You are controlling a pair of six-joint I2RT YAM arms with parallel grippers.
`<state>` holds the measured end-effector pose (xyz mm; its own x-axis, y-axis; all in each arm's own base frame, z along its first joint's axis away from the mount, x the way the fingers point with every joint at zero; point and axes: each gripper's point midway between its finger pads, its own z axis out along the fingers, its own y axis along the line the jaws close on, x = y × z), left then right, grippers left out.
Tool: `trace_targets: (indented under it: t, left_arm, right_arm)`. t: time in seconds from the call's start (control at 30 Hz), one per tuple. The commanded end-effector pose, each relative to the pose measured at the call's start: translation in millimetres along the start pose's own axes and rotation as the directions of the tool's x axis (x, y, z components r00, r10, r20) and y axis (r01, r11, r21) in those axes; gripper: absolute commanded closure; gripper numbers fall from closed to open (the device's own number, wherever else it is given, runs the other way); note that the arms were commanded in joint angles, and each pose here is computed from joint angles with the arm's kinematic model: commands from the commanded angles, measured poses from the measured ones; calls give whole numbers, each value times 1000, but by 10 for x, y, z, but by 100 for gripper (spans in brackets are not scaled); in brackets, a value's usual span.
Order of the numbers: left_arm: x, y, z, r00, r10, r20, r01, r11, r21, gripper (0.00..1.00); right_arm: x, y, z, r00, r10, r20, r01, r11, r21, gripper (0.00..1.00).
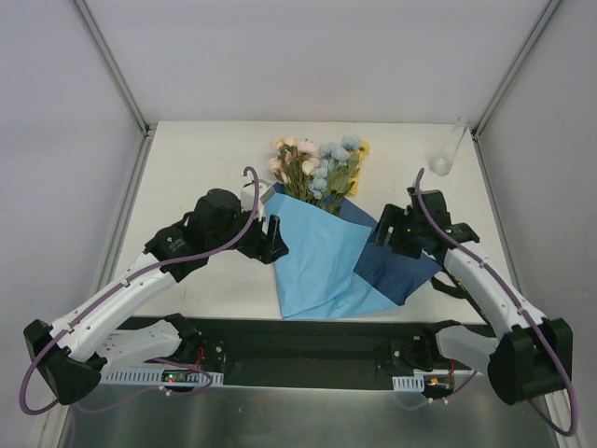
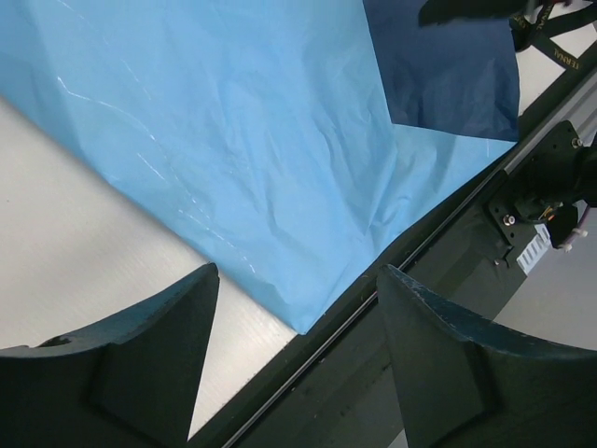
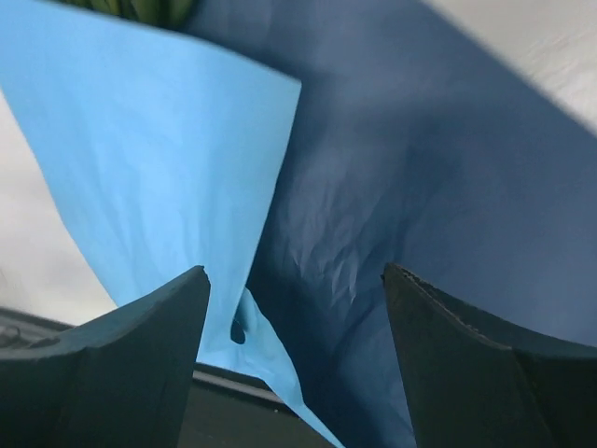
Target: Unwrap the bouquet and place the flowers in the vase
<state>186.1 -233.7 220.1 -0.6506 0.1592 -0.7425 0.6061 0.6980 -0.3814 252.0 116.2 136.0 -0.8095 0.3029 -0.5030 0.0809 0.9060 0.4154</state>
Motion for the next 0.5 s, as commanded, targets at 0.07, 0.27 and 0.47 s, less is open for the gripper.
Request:
trace_targets:
  t: [0.07,0.27,0.47]
  left_arm:
    - [-314,-156,-183,993,-12,119,7,999,41,31]
    - [-443,-192,-360,982,5,187,-12,999,36,32]
    - [-690,-94,-819,940,124,319,-102,991,-86,32]
  right_arm:
    - [274,452,391,989,-38,-145,1,969,-246,21]
    - [412,964,714,951,-224,-212,152,938,-312,25]
    - [429,1993,496,908,-408,-97,324,828,-458,26]
